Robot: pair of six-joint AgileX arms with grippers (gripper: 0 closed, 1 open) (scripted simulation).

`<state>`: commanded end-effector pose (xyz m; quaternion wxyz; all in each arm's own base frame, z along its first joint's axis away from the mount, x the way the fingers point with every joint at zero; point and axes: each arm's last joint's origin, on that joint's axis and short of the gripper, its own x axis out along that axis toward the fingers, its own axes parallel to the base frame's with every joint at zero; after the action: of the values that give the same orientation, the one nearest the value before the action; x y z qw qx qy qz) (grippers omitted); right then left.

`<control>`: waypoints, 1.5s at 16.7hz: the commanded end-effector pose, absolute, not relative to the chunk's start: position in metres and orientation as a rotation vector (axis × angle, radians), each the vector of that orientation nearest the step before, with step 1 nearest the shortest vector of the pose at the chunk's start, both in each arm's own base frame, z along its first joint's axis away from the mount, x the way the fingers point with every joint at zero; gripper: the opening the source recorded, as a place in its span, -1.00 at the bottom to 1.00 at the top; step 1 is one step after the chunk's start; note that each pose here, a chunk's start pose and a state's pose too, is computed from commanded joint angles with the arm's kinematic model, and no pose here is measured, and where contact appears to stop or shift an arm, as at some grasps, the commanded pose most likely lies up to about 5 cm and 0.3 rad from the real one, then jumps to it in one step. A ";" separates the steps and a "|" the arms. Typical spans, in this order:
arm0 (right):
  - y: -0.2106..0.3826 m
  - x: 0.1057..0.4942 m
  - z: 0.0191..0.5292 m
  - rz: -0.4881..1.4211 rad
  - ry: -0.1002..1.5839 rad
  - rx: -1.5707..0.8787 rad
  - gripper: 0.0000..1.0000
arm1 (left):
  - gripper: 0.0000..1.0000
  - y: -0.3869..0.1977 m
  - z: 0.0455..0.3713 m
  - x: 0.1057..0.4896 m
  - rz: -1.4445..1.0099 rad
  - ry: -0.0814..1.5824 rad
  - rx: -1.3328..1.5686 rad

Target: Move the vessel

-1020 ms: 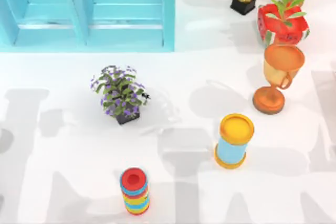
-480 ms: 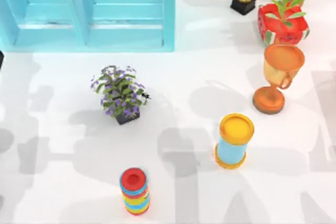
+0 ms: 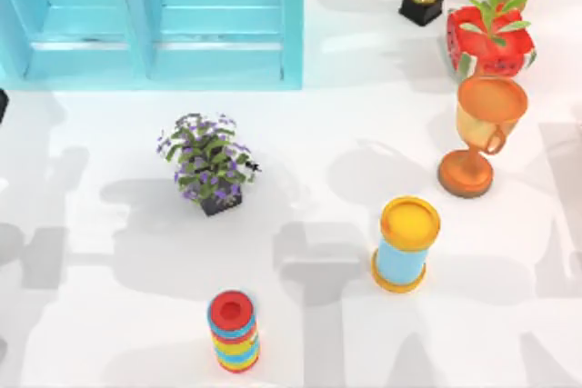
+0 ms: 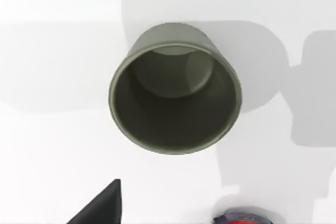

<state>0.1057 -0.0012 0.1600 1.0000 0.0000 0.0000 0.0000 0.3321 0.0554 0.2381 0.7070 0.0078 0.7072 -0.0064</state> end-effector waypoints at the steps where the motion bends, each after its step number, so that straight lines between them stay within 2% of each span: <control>1: -0.001 0.106 0.160 0.000 0.000 0.000 1.00 | 1.00 0.054 0.238 0.332 -0.017 1.569 0.021; 4: -0.001 0.106 0.160 0.000 0.000 0.000 1.00 | 1.00 0.054 0.226 0.333 -0.015 1.575 0.017; 12: -0.001 0.106 0.160 0.000 0.000 0.000 1.00 | 1.00 0.056 0.142 0.333 -0.014 1.568 0.018; 17: -0.001 0.106 0.160 0.000 0.000 0.000 1.00 | 1.00 0.056 0.138 0.332 -0.014 1.571 0.017; 25: -0.001 0.106 0.160 0.000 0.000 0.000 1.00 | -0.21 0.056 0.138 0.332 -0.014 1.571 0.017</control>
<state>0.1057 -0.0012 0.1600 1.0000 0.0000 0.0000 0.0000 0.3321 0.0556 0.1382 0.7070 0.0077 0.7072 -0.0064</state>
